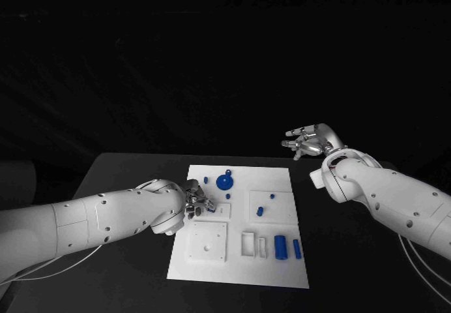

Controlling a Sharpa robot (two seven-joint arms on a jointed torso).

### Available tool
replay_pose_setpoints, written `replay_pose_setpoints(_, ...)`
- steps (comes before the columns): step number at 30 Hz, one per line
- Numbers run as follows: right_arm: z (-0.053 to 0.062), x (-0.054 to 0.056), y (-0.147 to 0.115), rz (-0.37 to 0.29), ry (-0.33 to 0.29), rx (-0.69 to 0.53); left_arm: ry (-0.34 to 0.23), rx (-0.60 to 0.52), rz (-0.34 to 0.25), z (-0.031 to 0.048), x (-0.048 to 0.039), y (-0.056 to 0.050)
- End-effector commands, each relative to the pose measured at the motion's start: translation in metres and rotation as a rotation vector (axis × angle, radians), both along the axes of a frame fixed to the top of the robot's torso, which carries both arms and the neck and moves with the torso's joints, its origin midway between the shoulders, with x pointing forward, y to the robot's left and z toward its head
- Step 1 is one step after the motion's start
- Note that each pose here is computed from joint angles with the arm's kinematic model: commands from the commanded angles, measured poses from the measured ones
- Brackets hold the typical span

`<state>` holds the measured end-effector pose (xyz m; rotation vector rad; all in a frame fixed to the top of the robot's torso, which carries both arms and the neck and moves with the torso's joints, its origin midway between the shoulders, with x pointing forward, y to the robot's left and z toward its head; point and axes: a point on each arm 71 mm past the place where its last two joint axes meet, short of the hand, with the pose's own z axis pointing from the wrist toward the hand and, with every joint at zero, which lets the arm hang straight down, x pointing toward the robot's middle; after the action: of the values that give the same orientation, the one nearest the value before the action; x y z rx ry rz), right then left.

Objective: Assemble the parts on the task board

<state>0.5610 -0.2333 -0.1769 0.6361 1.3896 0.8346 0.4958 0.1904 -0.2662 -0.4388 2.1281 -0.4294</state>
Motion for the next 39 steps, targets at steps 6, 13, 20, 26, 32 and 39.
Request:
replay_pose_setpoints(6,0.0,0.0001,0.002,0.015,0.0,0.0,0.027,0.019,-0.033,-0.0019,-0.0021,-0.003)
replay_pose_setpoints(13,-0.0001,0.0001,0.0025,0.015,0.001,0.001,0.039,0.023,-0.045,-0.0025,-0.0028,-0.0046)
replay_pose_setpoints(20,-0.0003,0.0002,0.0026,0.015,0.002,0.001,0.041,0.027,-0.043,-0.0028,-0.0025,-0.004)
replay_pose_setpoints(26,-0.0008,0.0006,0.0032,0.016,0.005,0.001,0.045,0.033,-0.042,-0.0031,-0.0023,-0.004)
replay_pose_setpoints(32,-0.0014,0.0009,0.0038,0.017,0.008,0.001,0.048,0.04,-0.048,-0.0034,-0.0021,-0.0058)
replay_pose_setpoints(39,-0.0018,0.0011,0.0041,0.018,0.01,0.0,0.04,0.047,-0.045,-0.0032,-0.0007,-0.0057)
